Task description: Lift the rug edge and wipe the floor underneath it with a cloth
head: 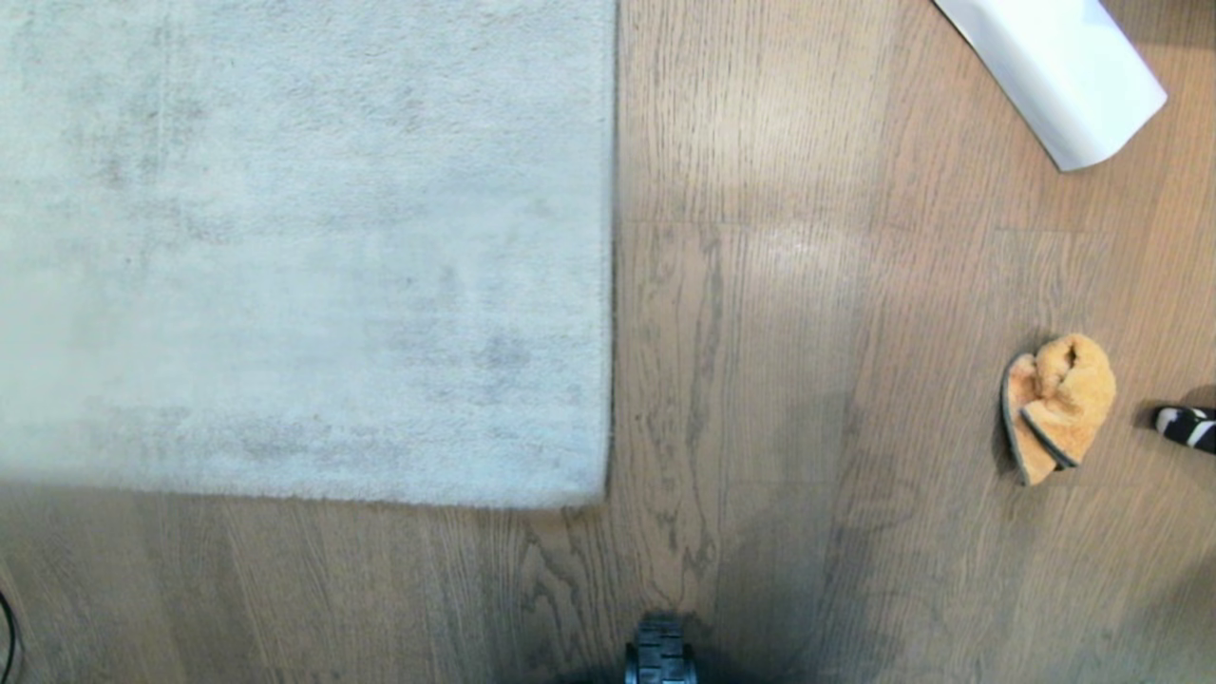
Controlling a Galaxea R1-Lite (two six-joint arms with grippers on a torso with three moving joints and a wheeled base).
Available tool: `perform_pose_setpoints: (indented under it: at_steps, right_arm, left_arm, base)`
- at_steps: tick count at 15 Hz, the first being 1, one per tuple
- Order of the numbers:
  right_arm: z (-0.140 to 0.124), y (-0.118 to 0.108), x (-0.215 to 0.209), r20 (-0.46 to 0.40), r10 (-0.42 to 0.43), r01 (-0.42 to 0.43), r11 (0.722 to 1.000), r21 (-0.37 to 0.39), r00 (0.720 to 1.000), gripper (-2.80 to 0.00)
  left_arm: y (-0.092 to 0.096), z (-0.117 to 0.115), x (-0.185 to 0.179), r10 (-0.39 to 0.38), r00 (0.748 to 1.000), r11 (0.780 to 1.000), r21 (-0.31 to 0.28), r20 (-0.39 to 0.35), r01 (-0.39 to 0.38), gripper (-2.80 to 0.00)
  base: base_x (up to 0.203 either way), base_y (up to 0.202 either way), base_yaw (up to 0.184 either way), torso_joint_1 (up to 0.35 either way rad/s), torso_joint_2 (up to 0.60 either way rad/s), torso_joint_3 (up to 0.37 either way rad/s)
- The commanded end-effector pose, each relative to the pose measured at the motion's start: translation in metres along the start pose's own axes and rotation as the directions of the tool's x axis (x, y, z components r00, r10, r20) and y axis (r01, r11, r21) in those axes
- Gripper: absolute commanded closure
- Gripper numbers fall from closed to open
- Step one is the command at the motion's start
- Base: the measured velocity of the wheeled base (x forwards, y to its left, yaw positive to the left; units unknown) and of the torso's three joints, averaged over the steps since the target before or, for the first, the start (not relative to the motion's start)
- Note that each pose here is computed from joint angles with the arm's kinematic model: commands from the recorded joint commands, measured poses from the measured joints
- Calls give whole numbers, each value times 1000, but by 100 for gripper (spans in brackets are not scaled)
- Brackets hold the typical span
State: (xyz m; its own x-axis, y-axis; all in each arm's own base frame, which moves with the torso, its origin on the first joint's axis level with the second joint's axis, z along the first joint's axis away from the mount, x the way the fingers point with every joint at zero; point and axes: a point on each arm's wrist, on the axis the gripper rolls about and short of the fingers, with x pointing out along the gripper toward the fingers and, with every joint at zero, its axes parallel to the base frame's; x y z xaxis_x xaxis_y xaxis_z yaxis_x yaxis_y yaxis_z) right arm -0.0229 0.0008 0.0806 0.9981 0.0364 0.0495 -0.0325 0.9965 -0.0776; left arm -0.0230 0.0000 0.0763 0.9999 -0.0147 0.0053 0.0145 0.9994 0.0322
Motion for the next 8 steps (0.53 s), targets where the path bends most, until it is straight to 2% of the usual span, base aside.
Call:
perform_pose_setpoints:
  at_steps: [1, 8]
  right_arm:
    - [0, 0, 0, 0, 0, 0, 1000, -1, 1000, 0]
    - [0, 0, 0, 0, 0, 0, 1000, -1, 1000, 0]
  left_arm:
    - [0, 0, 0, -2, 1000, 1000, 4, -1, 2, 0]
    - [0, 0, 0, -4, 1000, 1000, 12, -1, 4, 0]
  base:
    - [0, 0, 0, 0, 0, 0]
    - [0, 0, 0, 0, 0, 0]
